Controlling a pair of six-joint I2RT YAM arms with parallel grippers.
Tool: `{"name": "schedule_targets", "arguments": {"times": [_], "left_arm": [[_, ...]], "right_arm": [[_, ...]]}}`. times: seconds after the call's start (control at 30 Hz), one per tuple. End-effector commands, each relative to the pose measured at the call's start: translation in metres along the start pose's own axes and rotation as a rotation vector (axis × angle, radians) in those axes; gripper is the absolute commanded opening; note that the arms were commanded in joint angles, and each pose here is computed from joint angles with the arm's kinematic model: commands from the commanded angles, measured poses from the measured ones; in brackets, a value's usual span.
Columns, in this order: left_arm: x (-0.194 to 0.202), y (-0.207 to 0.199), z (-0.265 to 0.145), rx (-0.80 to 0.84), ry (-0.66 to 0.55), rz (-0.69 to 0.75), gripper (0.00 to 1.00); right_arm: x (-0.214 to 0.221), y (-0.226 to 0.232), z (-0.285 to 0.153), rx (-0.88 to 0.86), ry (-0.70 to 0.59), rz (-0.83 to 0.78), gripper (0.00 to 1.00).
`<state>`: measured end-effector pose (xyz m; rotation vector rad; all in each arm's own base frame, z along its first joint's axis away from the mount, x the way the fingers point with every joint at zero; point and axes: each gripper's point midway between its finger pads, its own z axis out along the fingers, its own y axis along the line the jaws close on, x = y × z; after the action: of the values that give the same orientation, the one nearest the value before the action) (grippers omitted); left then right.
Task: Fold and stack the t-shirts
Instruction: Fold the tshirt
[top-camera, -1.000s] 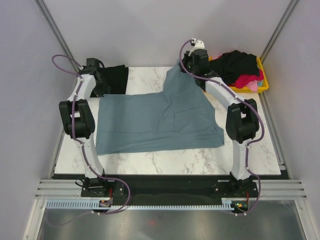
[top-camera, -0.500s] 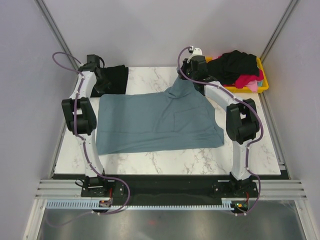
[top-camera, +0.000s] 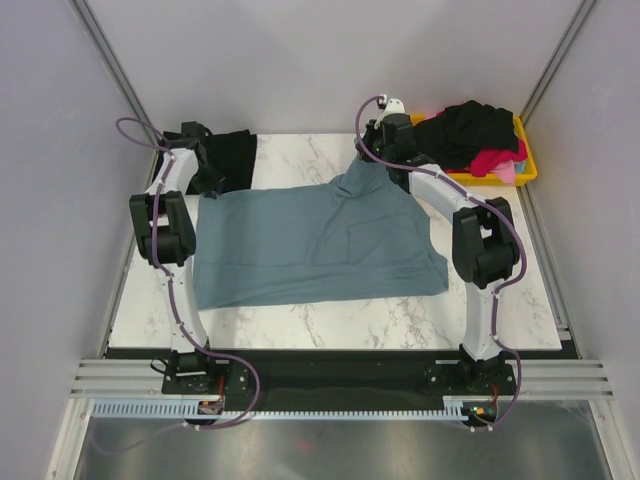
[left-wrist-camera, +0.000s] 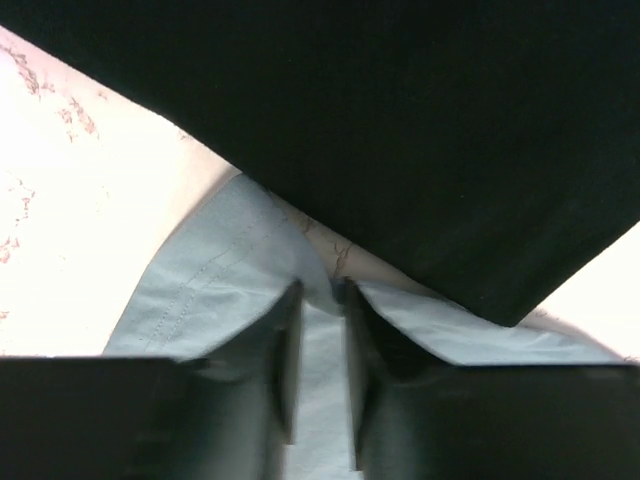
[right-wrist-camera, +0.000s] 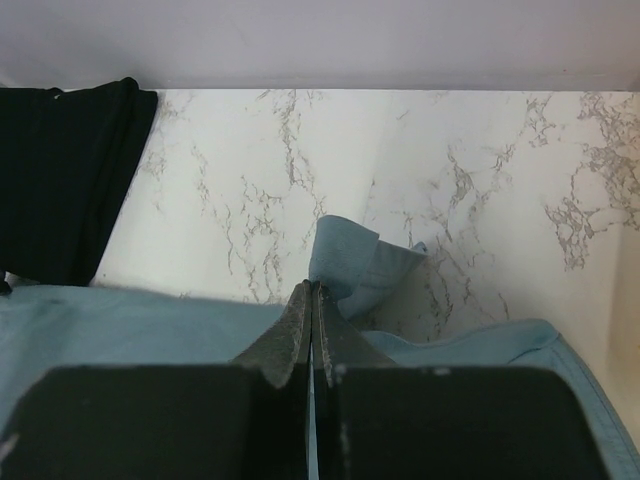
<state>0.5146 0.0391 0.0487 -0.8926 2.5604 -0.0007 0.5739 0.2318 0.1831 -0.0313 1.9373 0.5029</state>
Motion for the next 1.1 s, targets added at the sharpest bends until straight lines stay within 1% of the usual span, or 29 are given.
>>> {"name": "schedule_targets", "arguments": {"times": [0.0, 0.03, 0.07, 0.13, 0.27, 0.3, 0.33, 0.4, 0.43, 0.47, 0.5, 0.53, 0.57, 0.6, 0.63, 0.67, 0.73, 0.77, 0.83, 0.87, 0.9, 0.93, 0.97, 1.03, 1.07], "left_arm": [[-0.006, 0.001, -0.005, -0.008, -0.020, -0.033, 0.24], [-0.006, 0.002, -0.004, -0.009, -0.019, -0.034, 0.19], [-0.005, 0.003, -0.004, -0.013, -0.016, -0.036, 0.10], [-0.005, 0.003, -0.005, -0.013, -0.016, -0.039, 0.02], [-0.008, 0.001, -0.019, 0.004, -0.034, -0.037, 0.02], [-0.012, 0.000, -0.029, 0.012, -0.051, -0.039, 0.02], [-0.014, 0.000, -0.035, 0.017, -0.062, -0.037, 0.02], [-0.012, 0.005, -0.043, 0.007, -0.072, -0.032, 0.02], [-0.017, 0.006, -0.058, 0.014, -0.100, -0.034, 0.02], [-0.011, 0.012, -0.059, -0.003, -0.093, -0.031, 0.02], [-0.011, 0.016, -0.064, -0.008, -0.100, -0.035, 0.02], [-0.012, 0.016, -0.075, 0.000, -0.120, -0.035, 0.02], [-0.005, 0.021, -0.076, -0.009, -0.111, -0.032, 0.02], [-0.002, 0.023, -0.076, -0.009, -0.109, -0.033, 0.02], [0.005, 0.027, -0.080, -0.012, -0.104, -0.029, 0.02], [0.007, 0.029, -0.079, -0.012, -0.105, -0.028, 0.02], [0.014, 0.033, -0.080, -0.018, -0.097, -0.027, 0.02], [0.021, 0.038, -0.078, -0.028, -0.084, -0.026, 0.02], [0.031, 0.044, -0.076, -0.038, -0.069, -0.032, 0.02], [0.032, 0.045, -0.080, -0.032, -0.073, -0.036, 0.02], [0.035, 0.046, -0.080, -0.033, -0.071, -0.041, 0.02], [0.041, 0.050, -0.079, -0.045, -0.065, -0.039, 0.02], [0.041, 0.052, -0.083, -0.041, -0.073, -0.043, 0.02], [0.048, 0.056, -0.084, -0.045, -0.065, -0.045, 0.02], [0.048, 0.057, -0.089, -0.039, -0.073, -0.053, 0.02]], "right_arm": [[-0.031, 0.013, -0.011, -0.031, -0.081, -0.011, 0.00], [-0.031, 0.012, -0.012, -0.029, -0.081, -0.011, 0.00], [-0.031, 0.012, -0.012, -0.030, -0.079, -0.012, 0.00], [-0.030, 0.012, -0.012, -0.027, -0.079, -0.012, 0.00], [-0.034, 0.009, -0.014, -0.025, -0.081, -0.010, 0.00], [-0.036, 0.009, -0.016, -0.024, -0.085, -0.011, 0.00], [-0.044, 0.011, -0.022, -0.028, -0.101, -0.010, 0.00], [-0.046, 0.005, -0.030, -0.016, -0.109, 0.002, 0.00], [-0.058, 0.008, -0.042, -0.021, -0.135, 0.011, 0.00], [-0.051, 0.004, -0.046, -0.016, -0.127, 0.016, 0.00], [-0.062, 0.008, -0.059, -0.022, -0.154, 0.019, 0.00], [-0.061, 0.007, -0.066, -0.019, -0.159, 0.021, 0.00], [-0.047, 0.002, -0.071, -0.009, -0.138, 0.023, 0.00], [-0.056, 0.005, -0.085, -0.011, -0.163, 0.026, 0.00], [-0.052, 0.004, -0.091, -0.006, -0.162, 0.028, 0.00], [-0.035, -0.003, -0.096, 0.009, -0.135, 0.028, 0.00], [-0.035, -0.002, -0.114, 0.005, -0.146, 0.023, 0.00], [-0.020, -0.013, -0.118, 0.043, -0.126, 0.019, 0.00], [-0.021, -0.014, -0.134, 0.054, -0.139, 0.014, 0.00], [-0.008, -0.020, -0.139, 0.070, -0.116, 0.013, 0.00], [-0.015, -0.018, -0.150, 0.071, -0.138, 0.011, 0.00], [-0.005, -0.024, -0.154, 0.087, -0.121, 0.007, 0.00], [-0.011, -0.023, -0.164, 0.091, -0.142, 0.007, 0.00], [-0.001, -0.029, -0.173, 0.111, -0.126, 0.001, 0.00], [-0.006, -0.030, -0.180, 0.122, -0.142, 0.000, 0.00]]}}
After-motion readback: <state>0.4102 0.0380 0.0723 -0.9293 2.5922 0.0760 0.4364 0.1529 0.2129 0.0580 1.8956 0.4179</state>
